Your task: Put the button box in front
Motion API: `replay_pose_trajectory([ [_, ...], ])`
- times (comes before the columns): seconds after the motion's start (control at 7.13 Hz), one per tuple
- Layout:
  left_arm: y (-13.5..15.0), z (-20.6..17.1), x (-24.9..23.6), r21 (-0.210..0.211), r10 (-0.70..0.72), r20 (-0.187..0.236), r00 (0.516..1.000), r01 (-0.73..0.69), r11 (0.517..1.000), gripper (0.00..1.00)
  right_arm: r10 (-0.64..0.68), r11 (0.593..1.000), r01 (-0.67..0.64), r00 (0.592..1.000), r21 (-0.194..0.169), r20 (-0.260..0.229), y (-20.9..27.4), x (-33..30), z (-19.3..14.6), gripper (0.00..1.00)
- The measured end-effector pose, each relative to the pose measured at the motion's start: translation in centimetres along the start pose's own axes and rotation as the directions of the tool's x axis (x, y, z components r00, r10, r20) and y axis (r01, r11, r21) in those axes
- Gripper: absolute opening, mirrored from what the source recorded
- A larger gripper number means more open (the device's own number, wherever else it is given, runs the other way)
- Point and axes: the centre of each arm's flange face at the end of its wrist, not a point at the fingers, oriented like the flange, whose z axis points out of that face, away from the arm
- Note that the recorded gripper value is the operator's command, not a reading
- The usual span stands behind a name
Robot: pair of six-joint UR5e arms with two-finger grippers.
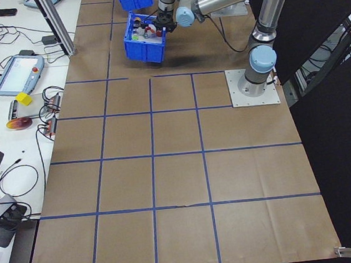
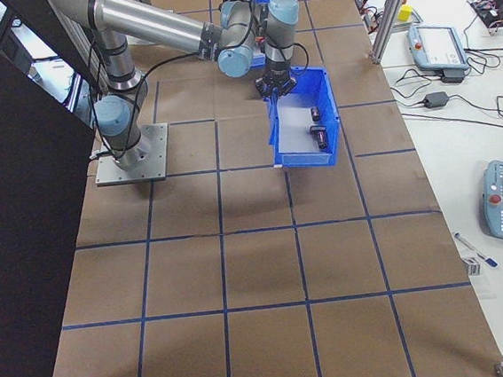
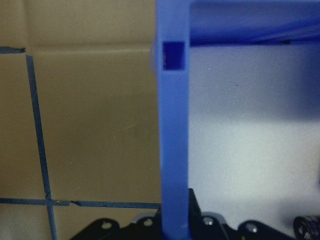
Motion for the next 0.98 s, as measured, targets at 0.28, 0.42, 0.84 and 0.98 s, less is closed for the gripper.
replay_pose_trajectory([
  [0.28, 1.1, 2.6, 6.9, 0.0, -0.002, -0.006, 1.0, 0.002, 1.0, 0.0, 0.004, 1.0, -0.004, 1.0, -0.003, -0.003, -0.1, -0.9, -0.2, 0.08],
  [0.42, 1.7, 3.9, 9.2, 0.0, 0.002, -0.007, 1.0, -0.002, 1.0, 0.0, 0.001, 1.0, -0.001, 1.0, -0.006, -0.003, -0.1, -1.3, -0.2, 0.08],
  [0.84, 2.4, 6.1, 11.8, 0.001, -0.015, 0.002, 1.0, 0.015, 1.0, 0.0, -0.002, 1.0, 0.002, 1.0, -0.009, 0.0, -0.1, -1.6, -0.2, 0.08],
  [0.98, 2.8, 6.8, 12.3, 0.003, -0.022, 0.009, 1.0, 0.022, 1.0, 0.0, -0.001, 1.0, 0.001, 1.0, -0.009, 0.007, -0.1, -2.0, 0.0, 0.08],
])
